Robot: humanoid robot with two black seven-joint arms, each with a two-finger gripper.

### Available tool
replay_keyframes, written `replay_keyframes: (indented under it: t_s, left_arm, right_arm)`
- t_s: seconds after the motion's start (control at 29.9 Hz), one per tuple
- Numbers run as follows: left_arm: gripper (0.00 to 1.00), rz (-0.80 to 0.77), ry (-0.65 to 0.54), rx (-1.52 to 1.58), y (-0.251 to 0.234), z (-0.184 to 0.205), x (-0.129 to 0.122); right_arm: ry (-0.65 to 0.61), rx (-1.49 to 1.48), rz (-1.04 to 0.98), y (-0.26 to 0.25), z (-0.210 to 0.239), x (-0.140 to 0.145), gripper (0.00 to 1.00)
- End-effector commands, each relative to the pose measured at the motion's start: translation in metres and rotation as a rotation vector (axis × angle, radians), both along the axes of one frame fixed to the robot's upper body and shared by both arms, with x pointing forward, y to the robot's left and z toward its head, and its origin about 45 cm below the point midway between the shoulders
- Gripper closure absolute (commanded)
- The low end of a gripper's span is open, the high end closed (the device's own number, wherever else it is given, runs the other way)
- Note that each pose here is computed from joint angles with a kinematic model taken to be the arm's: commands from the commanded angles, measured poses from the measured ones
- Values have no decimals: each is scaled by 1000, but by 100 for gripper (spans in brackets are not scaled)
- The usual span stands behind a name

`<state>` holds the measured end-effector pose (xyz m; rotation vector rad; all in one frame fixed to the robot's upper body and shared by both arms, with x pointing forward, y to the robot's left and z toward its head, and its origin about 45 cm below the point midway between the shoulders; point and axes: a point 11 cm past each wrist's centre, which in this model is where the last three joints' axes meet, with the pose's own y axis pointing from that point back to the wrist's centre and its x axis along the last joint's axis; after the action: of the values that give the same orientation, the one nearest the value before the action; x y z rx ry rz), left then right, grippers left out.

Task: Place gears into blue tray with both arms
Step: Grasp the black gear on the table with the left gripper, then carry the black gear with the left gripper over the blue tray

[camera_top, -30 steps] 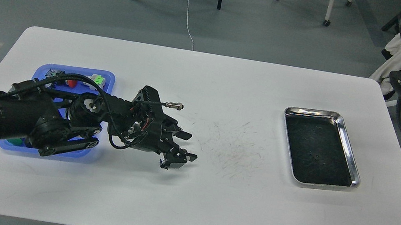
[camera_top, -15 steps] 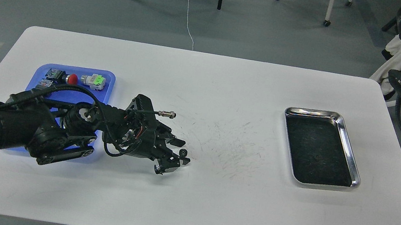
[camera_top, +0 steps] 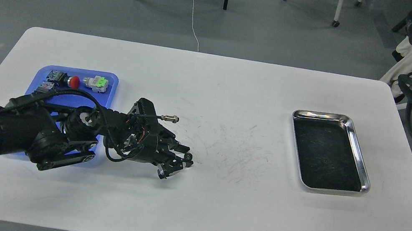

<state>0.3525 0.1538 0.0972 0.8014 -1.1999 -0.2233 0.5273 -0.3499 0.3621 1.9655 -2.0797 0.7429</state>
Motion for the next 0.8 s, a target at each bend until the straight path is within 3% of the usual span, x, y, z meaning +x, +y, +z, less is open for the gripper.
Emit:
replay_keyframes:
  t_s: [0.0, 0.1, 0.27, 0.77]
  left_arm:
    - [67, 4, 2, 5, 2, -3, -1]
    - [71, 5, 7, 2, 2, -5, -3]
    - [84, -2, 5, 7, 0, -5, -3]
    - [92, 42, -30, 13, 19, 8, 13]
  right_arm:
    - [1, 0, 0, 0, 0, 0, 5]
    - [2, -1, 0, 0, -1, 0, 5]
    - [3, -2, -2, -1, -2, 0, 5]
    - [25, -6, -15, -8, -13, -4, 5]
